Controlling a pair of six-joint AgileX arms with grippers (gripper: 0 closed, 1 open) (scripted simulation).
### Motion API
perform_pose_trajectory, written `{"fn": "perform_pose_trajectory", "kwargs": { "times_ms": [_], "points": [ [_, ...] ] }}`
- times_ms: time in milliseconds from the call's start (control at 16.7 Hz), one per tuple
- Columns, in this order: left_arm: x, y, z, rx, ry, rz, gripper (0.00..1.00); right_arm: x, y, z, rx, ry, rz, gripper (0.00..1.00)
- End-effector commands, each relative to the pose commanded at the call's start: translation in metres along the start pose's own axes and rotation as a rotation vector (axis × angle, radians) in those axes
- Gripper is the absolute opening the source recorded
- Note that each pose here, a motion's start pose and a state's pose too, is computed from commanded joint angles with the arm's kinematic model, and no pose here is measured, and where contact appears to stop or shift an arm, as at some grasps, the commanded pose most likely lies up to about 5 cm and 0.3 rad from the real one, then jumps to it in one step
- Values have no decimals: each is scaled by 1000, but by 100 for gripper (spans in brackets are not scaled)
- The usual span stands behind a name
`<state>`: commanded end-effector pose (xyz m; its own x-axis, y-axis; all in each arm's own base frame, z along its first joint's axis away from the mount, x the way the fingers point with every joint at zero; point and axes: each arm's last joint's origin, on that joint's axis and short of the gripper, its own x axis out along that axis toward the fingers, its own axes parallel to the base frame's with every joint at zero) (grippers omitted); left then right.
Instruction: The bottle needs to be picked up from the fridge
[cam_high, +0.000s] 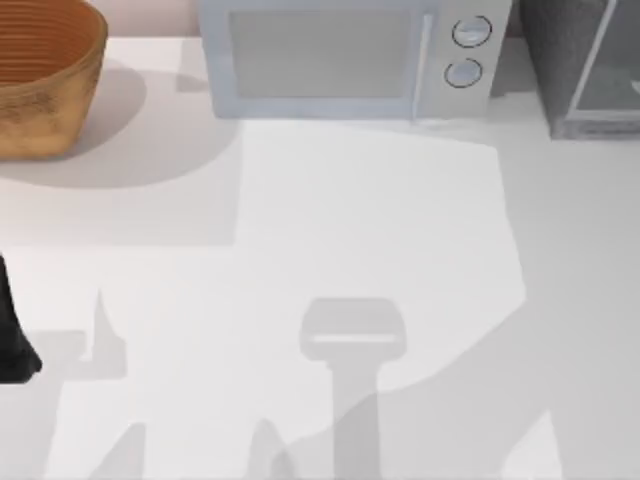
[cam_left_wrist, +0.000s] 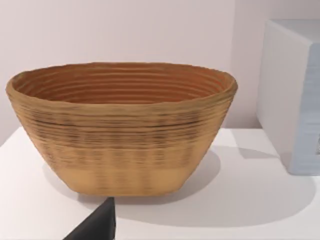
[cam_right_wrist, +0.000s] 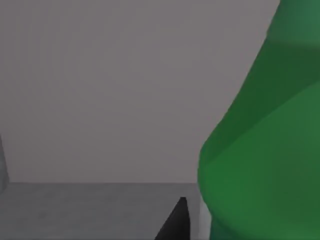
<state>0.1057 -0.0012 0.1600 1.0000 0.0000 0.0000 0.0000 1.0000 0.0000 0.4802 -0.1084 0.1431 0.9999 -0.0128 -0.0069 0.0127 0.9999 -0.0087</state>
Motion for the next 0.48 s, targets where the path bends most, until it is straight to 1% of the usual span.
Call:
{"fn": "perform_pose_trajectory", "kwargs": {
  "times_ms": [300,480],
  "points": [
    [0,0,0,0,0,0,100,-1,0,26,1,0,0,0],
    [0,0,0,0,0,0,100,-1,0,23,4,5,1,0]
  ]
}}
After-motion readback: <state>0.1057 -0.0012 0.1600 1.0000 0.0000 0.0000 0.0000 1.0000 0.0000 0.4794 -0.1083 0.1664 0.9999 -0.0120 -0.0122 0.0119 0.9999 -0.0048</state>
